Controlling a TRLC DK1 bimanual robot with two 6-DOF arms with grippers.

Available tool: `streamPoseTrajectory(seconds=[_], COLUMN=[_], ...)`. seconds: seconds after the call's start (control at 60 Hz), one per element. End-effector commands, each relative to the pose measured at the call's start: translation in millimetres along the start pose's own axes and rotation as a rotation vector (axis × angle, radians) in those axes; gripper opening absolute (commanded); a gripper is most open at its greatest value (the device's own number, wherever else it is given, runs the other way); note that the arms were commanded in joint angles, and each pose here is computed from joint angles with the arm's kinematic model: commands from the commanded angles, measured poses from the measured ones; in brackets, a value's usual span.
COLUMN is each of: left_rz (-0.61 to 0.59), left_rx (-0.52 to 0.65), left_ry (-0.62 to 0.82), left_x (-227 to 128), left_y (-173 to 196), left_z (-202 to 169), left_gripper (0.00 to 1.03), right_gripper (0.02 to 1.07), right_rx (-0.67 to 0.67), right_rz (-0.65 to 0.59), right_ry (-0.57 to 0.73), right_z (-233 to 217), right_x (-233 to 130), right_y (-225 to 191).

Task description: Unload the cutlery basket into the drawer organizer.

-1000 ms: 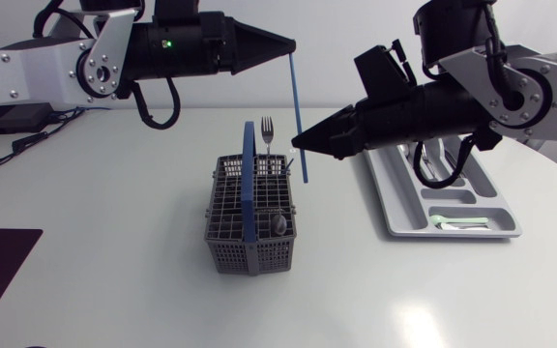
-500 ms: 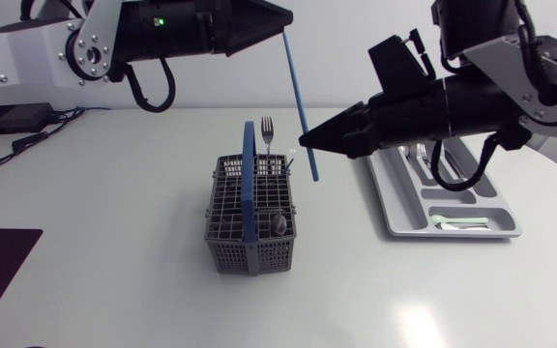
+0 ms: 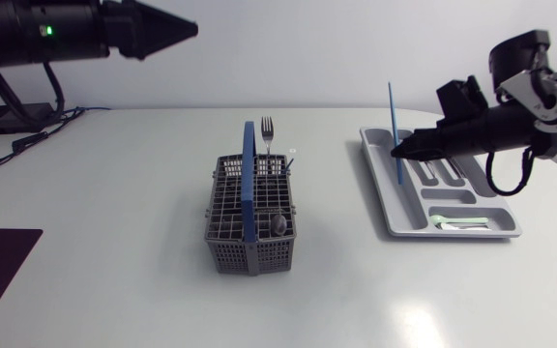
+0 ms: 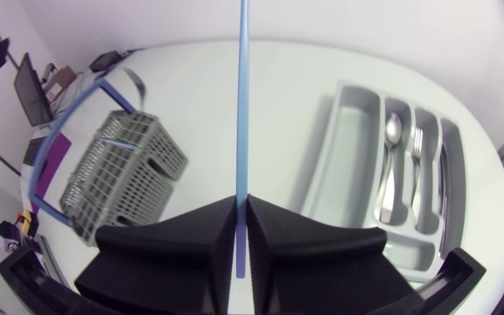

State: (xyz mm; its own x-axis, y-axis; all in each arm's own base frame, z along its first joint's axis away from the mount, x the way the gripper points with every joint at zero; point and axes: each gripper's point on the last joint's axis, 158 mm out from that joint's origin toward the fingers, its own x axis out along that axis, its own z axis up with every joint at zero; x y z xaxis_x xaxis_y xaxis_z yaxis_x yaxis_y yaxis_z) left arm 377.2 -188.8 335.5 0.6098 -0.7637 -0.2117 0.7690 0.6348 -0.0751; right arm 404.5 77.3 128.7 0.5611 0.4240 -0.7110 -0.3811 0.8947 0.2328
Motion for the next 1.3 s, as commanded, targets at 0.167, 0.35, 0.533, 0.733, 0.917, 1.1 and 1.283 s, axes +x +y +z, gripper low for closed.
streamPoseTrajectory(seconds=[0.167, 0.35, 0.533, 0.733, 0.917, 1.1, 1.283], left_rz=[0.115, 0.19, 0.271, 0.318, 0.302, 0.242, 0.138], left_rx=[0.086, 0.058, 0.067, 0.078, 0.085, 0.166, 0.256], left_ry=[0.201, 0.334, 0.455, 0.552, 0.58, 0.606, 0.664], left_x=[-16, -18, -17, -19, -29, -42, -46], left_y=[3, 6, 7, 3, -6, -27, -65], left_z=[-91, -140, -182, -209, -213, -225, -264], left_gripper=[0.98, 0.97, 0.96, 0.96, 0.96, 0.96, 0.96], right_gripper=[0.14, 0.15, 0.15, 0.22, 0.84, 0.88, 0.88], right_rx=[0.115, 0.16, 0.191, 0.191, 0.152, 0.053, -0.019], right_rz=[-0.139, -0.207, -0.264, -0.29, -0.316, -0.211, -0.047], right_ry=[0.179, 0.238, 0.277, 0.303, 0.241, 0.127, 0.067], right_z=[-52, -67, -72, -74, -52, -10, 20], right_x=[48, 66, 84, 98, 76, 62, 84], right_y=[-61, -82, -101, -110, -101, -50, 11])
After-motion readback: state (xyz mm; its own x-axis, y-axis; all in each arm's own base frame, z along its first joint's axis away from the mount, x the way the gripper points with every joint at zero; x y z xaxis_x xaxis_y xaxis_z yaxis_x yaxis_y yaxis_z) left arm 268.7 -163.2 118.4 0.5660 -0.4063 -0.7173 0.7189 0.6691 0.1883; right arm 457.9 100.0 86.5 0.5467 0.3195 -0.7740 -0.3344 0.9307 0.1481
